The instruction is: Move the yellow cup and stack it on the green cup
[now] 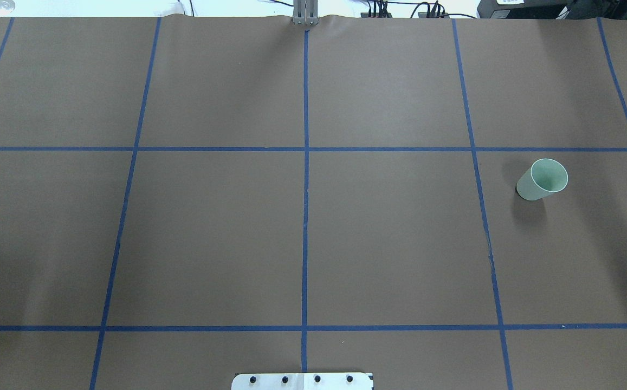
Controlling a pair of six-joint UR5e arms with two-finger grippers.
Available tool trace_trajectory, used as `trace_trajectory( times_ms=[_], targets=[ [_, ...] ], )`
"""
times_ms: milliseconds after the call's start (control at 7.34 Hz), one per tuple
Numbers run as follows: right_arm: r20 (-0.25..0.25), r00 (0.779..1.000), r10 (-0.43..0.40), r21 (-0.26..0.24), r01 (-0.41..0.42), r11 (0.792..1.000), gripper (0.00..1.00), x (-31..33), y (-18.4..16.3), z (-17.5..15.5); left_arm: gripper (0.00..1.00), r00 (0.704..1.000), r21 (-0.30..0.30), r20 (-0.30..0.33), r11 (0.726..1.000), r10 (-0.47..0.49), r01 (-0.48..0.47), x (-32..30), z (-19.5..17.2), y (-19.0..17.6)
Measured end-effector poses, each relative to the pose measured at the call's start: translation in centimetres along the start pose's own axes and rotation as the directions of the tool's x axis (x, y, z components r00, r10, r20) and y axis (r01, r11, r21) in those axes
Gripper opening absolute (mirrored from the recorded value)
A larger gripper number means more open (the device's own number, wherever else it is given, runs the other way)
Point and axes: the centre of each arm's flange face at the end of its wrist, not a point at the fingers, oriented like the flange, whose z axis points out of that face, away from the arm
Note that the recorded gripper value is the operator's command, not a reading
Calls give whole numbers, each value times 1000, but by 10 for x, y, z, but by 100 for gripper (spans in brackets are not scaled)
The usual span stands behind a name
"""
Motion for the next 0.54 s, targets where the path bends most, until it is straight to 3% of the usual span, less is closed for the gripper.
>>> trace_trajectory(
  times_ms=[272,545],
  targets=[
    [1,1000,-1,6,1,1000,100,-4,0,-4,31,992,1,-85,996,91,-91,10,-14,-28],
    [3,1000,-7,15,7,1000,100,-11,3,-11,30,964,15,-210,986,164,-164,34,-43,-71]
  ],
)
